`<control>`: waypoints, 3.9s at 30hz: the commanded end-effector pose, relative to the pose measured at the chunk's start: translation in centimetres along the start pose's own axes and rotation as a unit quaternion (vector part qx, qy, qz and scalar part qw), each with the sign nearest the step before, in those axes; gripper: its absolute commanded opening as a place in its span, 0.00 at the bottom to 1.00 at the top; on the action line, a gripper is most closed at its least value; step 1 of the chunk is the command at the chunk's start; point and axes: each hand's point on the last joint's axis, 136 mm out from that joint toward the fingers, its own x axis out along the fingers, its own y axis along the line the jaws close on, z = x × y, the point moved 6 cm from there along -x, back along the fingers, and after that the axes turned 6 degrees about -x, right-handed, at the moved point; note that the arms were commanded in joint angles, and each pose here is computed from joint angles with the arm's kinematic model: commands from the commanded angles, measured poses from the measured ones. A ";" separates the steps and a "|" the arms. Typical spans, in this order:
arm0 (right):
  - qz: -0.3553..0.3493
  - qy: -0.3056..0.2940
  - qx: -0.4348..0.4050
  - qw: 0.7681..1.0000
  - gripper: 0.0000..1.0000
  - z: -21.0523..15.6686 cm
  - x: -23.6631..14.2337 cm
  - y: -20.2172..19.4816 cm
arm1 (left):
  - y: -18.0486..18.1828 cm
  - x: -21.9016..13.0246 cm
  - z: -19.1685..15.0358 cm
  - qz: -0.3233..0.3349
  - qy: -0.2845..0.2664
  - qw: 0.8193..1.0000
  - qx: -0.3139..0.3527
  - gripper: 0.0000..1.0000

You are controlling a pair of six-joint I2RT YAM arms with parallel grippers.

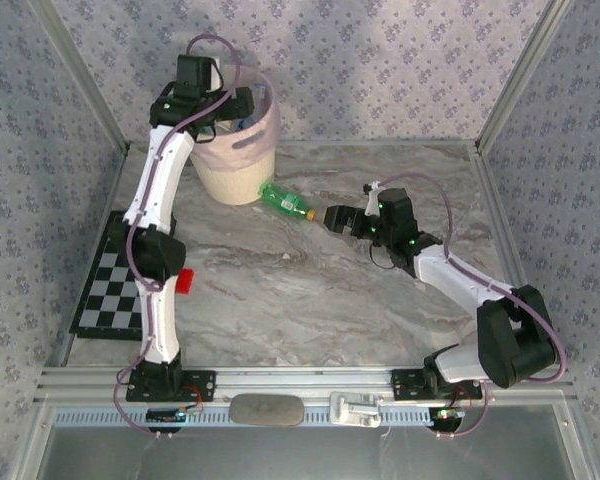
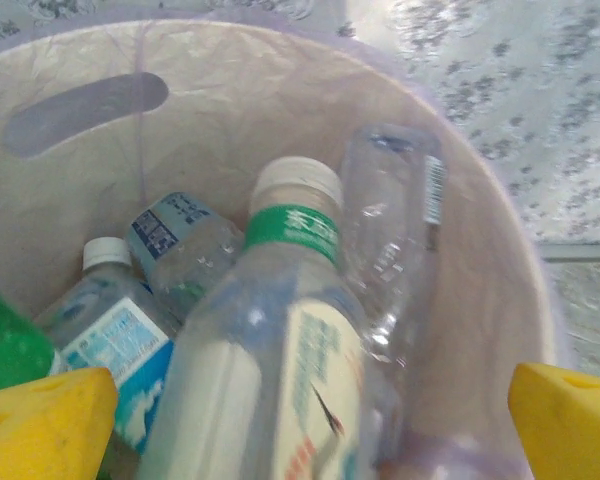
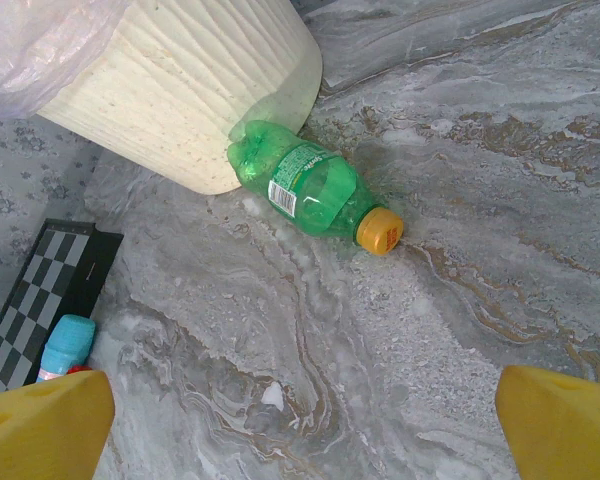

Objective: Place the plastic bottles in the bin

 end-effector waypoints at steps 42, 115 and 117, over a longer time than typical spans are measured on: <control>-0.045 0.001 -0.047 0.998 1.00 -1.6 -1.8 -3.6 | -6.9 10.8 -27.0 0.082 0.053 0.936 -0.338 1.00; -0.032 -0.014 -0.044 0.998 1.00 0.1 -0.4 -1.8 | -5.2 -10.8 -14.3 -0.207 -0.027 0.969 0.132 0.48; -0.030 -0.013 -0.046 0.998 1.00 0.1 -0.2 -1.7 | -4.9 -11.7 -11.9 -0.202 -0.060 0.968 0.140 0.48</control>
